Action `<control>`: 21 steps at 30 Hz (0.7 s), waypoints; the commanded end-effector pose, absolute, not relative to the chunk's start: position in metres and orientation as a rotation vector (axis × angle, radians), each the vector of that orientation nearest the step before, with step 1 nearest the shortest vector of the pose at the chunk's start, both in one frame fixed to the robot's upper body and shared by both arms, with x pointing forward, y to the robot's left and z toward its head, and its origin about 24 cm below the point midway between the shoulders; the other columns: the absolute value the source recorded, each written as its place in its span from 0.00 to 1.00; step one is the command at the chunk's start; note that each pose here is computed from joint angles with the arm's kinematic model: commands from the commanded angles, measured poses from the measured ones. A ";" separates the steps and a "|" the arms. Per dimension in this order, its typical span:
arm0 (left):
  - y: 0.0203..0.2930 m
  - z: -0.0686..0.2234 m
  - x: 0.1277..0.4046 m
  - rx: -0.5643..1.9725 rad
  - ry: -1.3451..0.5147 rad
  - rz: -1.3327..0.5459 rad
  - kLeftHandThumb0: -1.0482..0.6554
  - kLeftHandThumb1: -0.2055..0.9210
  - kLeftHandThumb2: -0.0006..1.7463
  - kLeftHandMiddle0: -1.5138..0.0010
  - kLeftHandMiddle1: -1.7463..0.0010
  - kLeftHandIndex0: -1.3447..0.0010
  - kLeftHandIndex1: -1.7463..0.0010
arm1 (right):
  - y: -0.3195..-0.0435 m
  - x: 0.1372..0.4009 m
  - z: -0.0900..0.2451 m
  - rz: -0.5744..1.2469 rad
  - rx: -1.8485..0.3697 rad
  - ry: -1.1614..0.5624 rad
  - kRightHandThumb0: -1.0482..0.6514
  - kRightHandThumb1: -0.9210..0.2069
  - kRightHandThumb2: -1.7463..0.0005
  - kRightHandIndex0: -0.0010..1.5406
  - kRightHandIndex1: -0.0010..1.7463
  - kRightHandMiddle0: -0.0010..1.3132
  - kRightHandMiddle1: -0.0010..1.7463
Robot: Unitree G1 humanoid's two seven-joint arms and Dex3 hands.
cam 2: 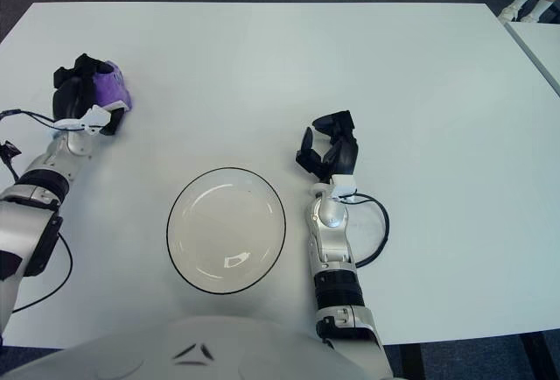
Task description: Put the tissue paper into the plate.
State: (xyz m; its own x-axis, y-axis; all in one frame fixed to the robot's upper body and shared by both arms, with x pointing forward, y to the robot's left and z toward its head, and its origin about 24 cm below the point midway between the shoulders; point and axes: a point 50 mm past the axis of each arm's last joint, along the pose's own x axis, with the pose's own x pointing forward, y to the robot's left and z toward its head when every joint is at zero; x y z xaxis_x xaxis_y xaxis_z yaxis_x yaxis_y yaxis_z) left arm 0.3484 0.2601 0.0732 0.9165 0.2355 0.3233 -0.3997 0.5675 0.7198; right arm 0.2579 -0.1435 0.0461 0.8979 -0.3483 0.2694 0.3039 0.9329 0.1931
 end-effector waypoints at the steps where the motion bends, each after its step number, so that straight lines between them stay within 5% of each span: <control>1: 0.253 0.021 0.322 0.828 -0.029 0.358 0.61 0.23 0.90 0.43 0.08 0.57 0.00 | -0.149 0.220 -0.016 -0.416 0.159 -0.014 0.37 0.33 0.41 0.43 0.97 0.33 1.00; 21: 0.254 0.036 0.322 0.024 -0.165 0.473 0.61 0.23 0.91 0.43 0.08 0.57 0.00 | -0.148 0.222 -0.018 -0.418 0.160 -0.004 0.37 0.33 0.41 0.43 0.95 0.33 1.00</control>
